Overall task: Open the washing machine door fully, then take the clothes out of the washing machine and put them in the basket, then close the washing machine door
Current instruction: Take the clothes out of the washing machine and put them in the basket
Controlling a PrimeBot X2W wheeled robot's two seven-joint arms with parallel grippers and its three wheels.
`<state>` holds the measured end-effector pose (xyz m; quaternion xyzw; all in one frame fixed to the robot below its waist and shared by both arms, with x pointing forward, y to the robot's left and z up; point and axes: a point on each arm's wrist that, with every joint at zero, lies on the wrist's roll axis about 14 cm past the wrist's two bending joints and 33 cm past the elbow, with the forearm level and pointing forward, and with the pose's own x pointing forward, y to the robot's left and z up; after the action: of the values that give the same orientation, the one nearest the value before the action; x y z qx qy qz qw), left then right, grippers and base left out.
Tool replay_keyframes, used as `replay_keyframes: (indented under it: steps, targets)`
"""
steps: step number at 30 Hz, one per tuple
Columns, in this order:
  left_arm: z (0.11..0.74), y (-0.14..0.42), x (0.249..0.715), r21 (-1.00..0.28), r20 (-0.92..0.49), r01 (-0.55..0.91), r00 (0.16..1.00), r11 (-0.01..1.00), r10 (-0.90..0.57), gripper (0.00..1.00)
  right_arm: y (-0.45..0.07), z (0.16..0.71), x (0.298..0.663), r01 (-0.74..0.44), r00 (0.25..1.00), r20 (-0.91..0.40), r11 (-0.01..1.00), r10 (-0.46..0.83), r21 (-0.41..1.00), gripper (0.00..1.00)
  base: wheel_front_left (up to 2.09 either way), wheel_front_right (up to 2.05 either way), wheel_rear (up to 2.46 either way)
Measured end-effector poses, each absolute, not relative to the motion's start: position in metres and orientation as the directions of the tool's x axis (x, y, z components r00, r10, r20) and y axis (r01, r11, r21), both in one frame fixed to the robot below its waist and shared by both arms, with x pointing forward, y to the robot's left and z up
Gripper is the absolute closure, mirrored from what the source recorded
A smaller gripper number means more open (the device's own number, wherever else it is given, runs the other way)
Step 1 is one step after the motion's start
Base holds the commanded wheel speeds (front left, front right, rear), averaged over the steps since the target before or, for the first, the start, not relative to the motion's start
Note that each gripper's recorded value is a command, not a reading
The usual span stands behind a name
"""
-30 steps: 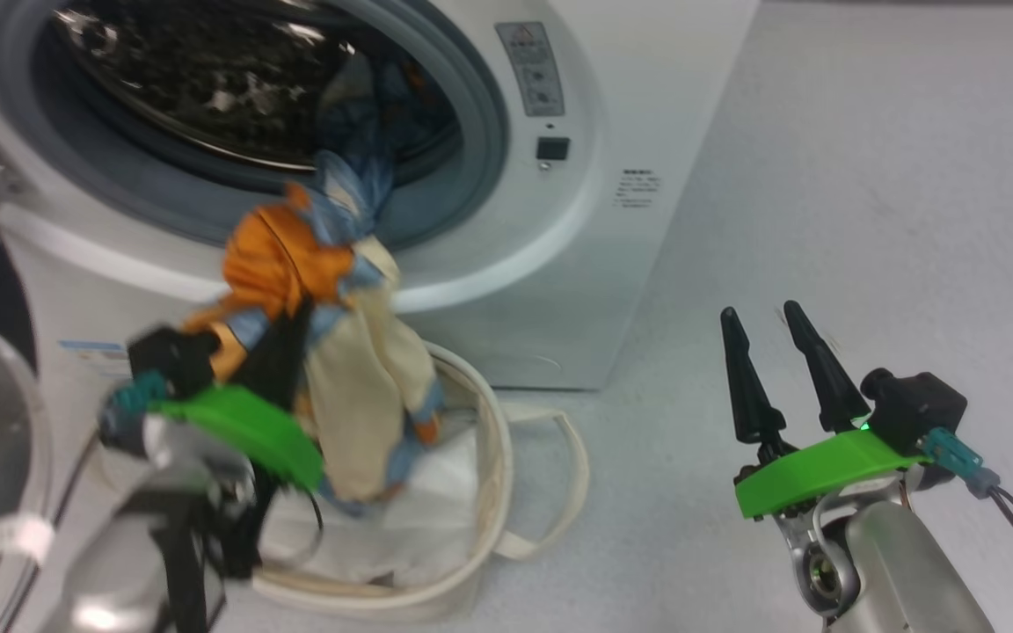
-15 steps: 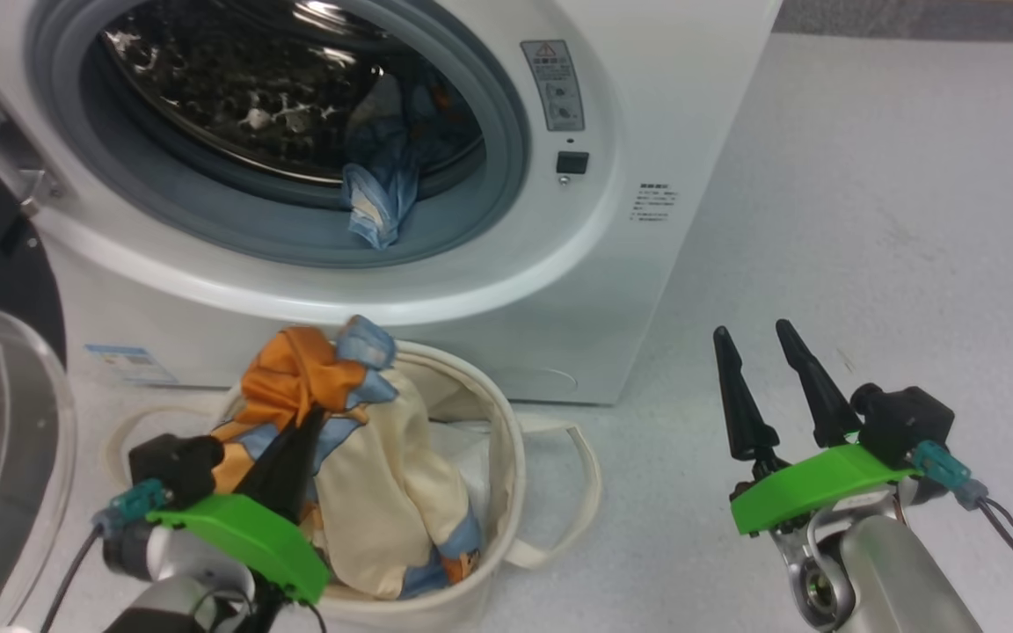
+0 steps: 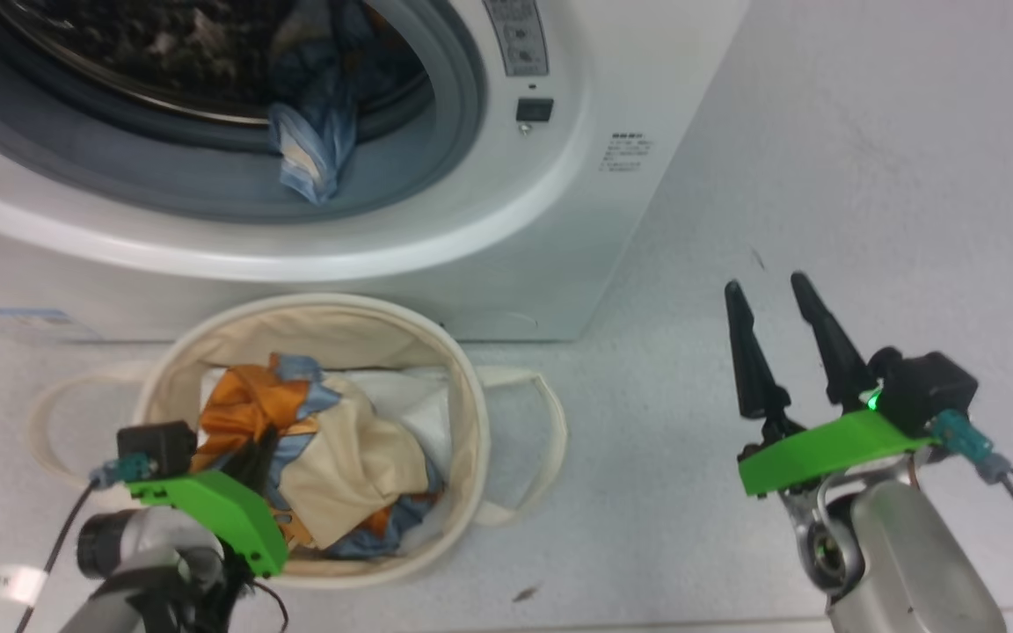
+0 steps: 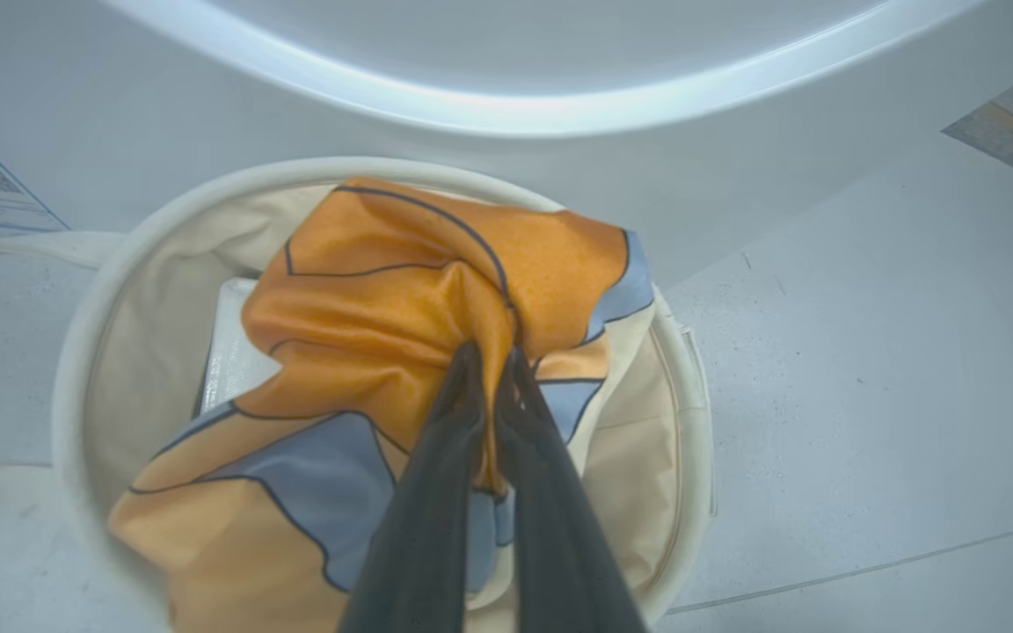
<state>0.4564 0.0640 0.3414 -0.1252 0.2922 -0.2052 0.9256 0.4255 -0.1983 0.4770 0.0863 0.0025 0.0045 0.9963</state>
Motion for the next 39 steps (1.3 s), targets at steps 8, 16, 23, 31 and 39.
replay_keyframes:
  steps: [8, 16, 23, 31, 39]
  targets:
    - [0.280, 0.068, 0.472, -0.358, -0.640, 0.183, 0.666, 0.916, -0.383, 1.00, -0.212, 0.463, 0.442, 0.023, 0.999, -0.028, 0.991, -0.019, 0.134, 0.00, 0.00, 0.00, 0.00]
    - [0.232, 0.065, 0.475, -0.359, -0.725, 0.121, 0.588, 0.925, -0.358, 1.00, -0.223, 0.445, 0.456, 0.048, 0.997, -0.058, 0.993, -0.042, 0.109, 0.00, 0.00, 0.00, 0.00]
    - [0.212, 0.057, 0.481, -0.356, -0.728, 0.148, 0.575, 0.923, -0.373, 1.00, -0.232, 0.427, 0.457, 0.074, 0.993, -0.098, 0.993, -0.065, 0.096, 0.00, 0.00, 0.00, 0.00]
    - [0.224, 0.063, 0.488, -0.363, -0.707, 0.114, 0.613, 0.925, -0.353, 0.00, -0.229, 0.437, 0.461, 0.065, 0.996, -0.069, 0.993, -0.058, 0.102, 0.00, 0.00, 0.00, 0.00]
    - [0.260, 0.074, 0.494, -0.325, -0.642, 0.147, 0.690, 0.934, -0.332, 0.00, -0.215, 0.459, 0.462, 0.022, 1.000, -0.019, 0.992, -0.020, 0.122, 0.00, 0.00, 0.00, 0.00]
